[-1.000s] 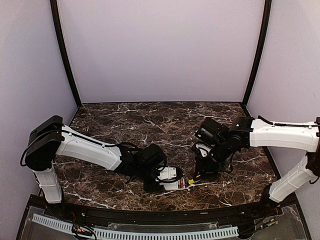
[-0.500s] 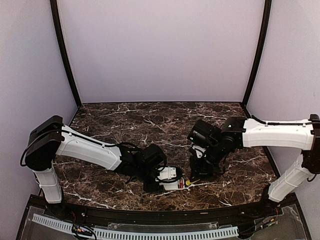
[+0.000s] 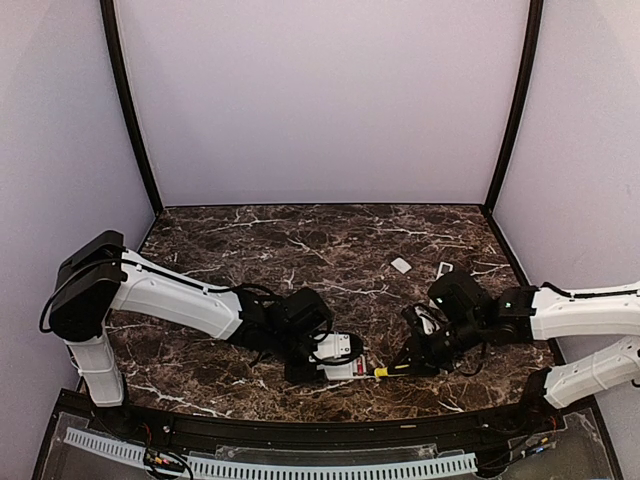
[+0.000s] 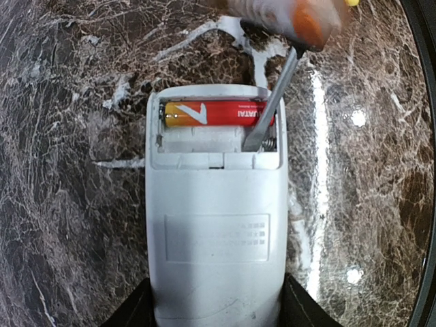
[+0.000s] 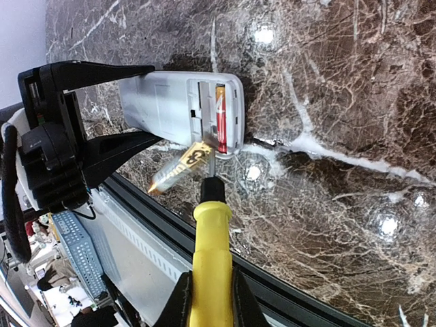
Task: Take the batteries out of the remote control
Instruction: Remove the battery from the remote control without the battery cover.
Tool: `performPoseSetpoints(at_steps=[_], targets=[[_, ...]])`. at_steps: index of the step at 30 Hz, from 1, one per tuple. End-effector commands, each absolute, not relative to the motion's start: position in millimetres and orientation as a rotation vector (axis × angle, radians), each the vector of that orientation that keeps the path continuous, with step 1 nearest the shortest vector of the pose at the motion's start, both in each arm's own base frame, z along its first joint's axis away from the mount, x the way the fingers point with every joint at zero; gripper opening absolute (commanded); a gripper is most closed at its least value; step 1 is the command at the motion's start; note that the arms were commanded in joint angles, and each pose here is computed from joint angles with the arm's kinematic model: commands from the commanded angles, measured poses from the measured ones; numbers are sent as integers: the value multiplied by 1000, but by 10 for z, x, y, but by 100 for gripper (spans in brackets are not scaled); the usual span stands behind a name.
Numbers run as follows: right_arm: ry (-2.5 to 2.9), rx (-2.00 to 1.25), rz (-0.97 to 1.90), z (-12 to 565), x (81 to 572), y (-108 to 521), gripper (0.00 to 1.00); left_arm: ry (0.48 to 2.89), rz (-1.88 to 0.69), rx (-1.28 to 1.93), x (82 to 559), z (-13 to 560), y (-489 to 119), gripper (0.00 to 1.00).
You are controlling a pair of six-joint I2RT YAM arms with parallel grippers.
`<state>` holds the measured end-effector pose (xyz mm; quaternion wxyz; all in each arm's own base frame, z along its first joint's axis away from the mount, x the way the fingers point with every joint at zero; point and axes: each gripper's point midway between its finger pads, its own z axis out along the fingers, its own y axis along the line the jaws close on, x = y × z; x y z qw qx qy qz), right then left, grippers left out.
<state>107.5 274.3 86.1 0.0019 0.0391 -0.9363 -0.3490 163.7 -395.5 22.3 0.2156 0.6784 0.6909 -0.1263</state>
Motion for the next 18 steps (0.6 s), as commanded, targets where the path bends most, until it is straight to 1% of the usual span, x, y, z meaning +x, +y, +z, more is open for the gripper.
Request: performPoseSetpoints(at_steps=[1, 4, 10, 14, 18], targets=[[-2849, 132, -1319, 868, 1083, 2898, 0, 1901, -368, 1919, 1553, 140, -3968, 35], [-2834, 109, -1380, 882, 1099, 2901, 0, 1902, -366, 1919, 1555, 138, -3968, 34], [-2879, 147, -1357, 978, 1130, 2863, 0, 1907, -371, 1913, 1555, 146, -3975, 34], [-2902, 204, -1388, 1151, 1175, 2878, 0, 1920, -376, 1897, 1563, 159, -3985, 34], [-2973, 260, -1398, 1450, 1266, 2816, 0, 1940, -390, 1865, 1598, 198, -3989, 34]])
